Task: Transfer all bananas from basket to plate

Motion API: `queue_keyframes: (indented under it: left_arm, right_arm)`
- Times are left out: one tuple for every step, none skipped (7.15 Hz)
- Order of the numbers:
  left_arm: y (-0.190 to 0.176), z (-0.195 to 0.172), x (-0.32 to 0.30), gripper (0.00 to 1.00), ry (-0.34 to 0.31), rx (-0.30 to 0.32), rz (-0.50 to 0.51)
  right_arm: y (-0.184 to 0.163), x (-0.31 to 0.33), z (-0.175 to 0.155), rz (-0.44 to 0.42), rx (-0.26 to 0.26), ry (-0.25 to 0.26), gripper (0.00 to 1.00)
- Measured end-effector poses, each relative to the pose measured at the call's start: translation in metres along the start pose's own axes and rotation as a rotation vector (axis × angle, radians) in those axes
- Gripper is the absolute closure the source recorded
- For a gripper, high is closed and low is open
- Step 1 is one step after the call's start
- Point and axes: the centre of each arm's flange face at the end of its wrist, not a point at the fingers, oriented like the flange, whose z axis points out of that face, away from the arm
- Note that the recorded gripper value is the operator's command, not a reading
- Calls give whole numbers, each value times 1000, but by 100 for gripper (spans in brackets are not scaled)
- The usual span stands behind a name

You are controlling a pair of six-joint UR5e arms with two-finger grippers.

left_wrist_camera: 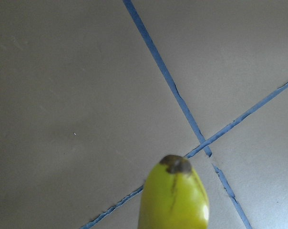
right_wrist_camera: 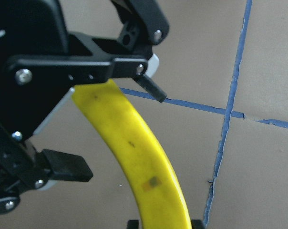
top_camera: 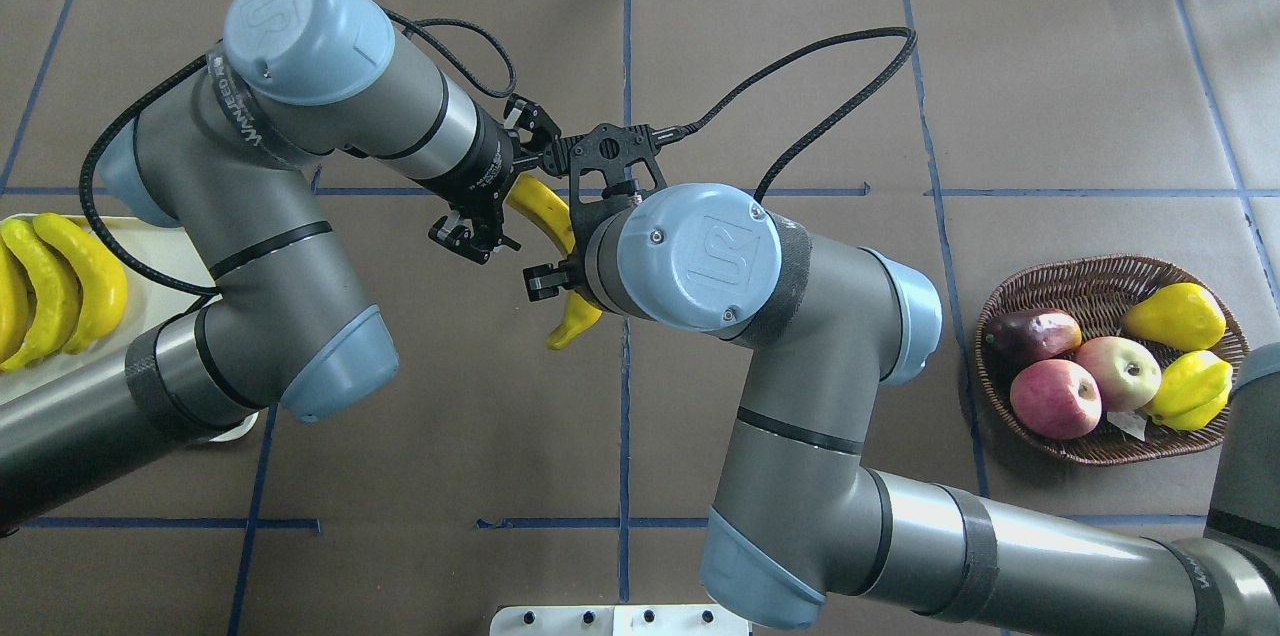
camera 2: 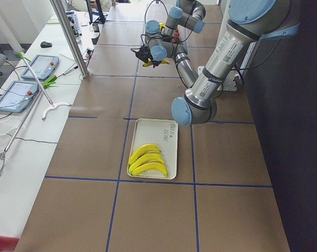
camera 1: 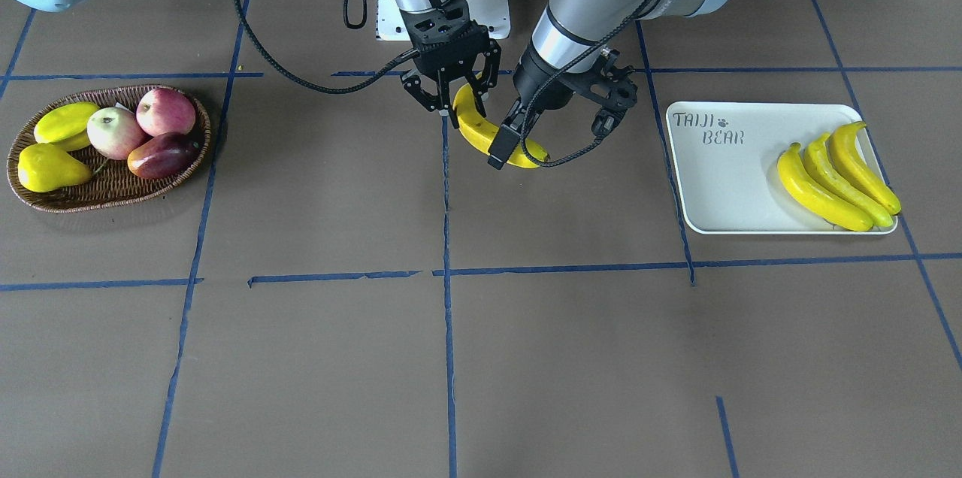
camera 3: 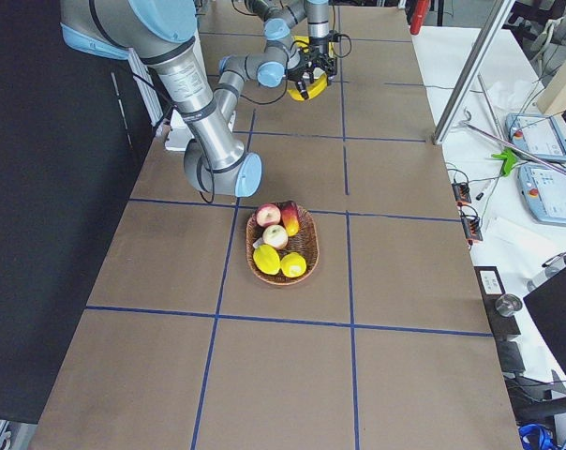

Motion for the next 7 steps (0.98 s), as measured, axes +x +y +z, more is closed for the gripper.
queue_keyframes:
  left_arm:
    - [0, 0, 0, 81, 2, 5, 1]
    - [0, -1, 0, 99, 3, 6, 1]
    - [-1, -1, -1, 100, 3, 7, 0]
    - [-4, -1, -4, 100, 1, 10, -1]
    - [-6, -1, -6, 100, -1, 12, -3]
    - [-7, -1, -7, 100, -1, 12, -2]
    - [-7, -1, -7, 100, -2, 13, -3]
  right_arm:
    - [0, 0, 0, 0, 0, 0, 94]
    - [0, 0, 0, -1, 0, -1, 88]
    - [0, -1, -1, -2, 0, -4, 17]
    - [-1, -2, -3, 4, 1, -12, 1]
    - [-1, -4, -5, 21, 0, -21, 1]
    - [-1, -4, -6, 38, -1, -26, 1]
    - [-2, -5, -8, 46, -5, -32, 1]
